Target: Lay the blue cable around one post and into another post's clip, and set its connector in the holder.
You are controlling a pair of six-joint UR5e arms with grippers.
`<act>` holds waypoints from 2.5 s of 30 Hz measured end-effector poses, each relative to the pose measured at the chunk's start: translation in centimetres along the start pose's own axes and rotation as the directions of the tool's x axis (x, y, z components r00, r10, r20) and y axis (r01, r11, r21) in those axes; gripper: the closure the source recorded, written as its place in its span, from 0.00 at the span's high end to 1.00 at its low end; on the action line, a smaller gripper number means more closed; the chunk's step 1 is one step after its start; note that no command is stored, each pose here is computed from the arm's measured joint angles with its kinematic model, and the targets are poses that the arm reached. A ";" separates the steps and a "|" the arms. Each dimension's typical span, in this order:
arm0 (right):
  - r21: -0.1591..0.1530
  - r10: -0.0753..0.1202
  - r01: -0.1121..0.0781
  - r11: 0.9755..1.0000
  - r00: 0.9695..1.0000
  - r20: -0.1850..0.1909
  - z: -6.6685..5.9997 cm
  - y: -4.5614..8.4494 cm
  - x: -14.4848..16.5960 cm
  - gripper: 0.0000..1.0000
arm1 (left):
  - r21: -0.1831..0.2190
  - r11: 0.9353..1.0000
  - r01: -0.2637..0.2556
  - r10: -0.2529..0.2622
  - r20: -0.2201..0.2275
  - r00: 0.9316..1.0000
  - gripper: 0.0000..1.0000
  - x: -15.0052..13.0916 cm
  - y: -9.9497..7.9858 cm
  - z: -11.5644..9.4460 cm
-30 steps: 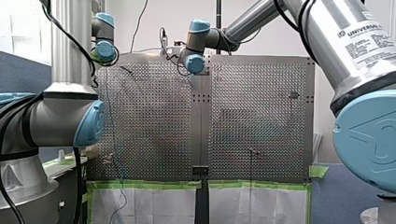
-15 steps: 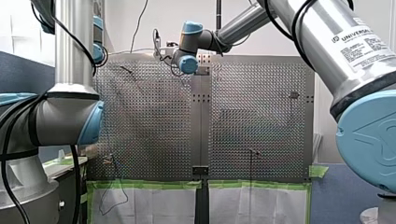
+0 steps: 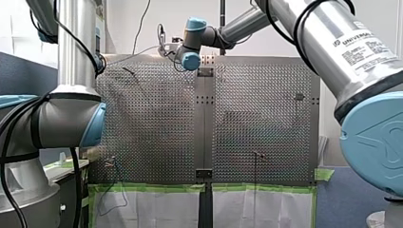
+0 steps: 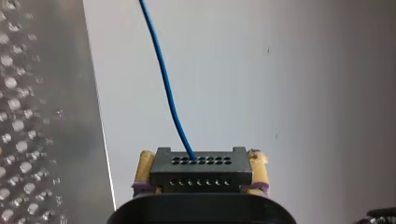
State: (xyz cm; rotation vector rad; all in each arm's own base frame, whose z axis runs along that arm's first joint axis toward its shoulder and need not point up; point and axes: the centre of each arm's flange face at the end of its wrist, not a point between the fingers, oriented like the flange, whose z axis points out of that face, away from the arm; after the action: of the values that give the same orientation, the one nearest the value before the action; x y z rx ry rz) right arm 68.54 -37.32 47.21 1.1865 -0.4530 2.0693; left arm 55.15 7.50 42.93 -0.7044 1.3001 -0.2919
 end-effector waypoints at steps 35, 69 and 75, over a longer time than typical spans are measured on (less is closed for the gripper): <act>-0.268 0.026 0.034 0.963 0.975 0.219 -5.4 7.3 -10.2 0.00 | 0.040 0.999 -0.013 0.020 -0.170 0.985 1.00 7.2 -0.8 -0.8; -0.649 0.189 -0.099 0.754 0.980 0.070 -16.0 19.6 -19.0 0.00 | 0.051 0.999 -0.003 0.013 -0.201 0.979 1.00 8.5 -2.4 -1.6; -0.695 0.199 -0.118 0.709 0.979 0.037 -18.1 20.8 -19.9 0.00 | 0.045 0.999 -0.004 0.013 -0.201 0.979 1.00 8.6 -2.3 -1.7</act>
State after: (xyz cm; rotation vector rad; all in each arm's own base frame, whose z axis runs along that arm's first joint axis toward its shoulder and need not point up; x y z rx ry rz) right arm 49.33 -48.85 21.68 0.8074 -1.2982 1.7014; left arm 56.31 0.31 37.57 -0.6434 1.4841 -0.3925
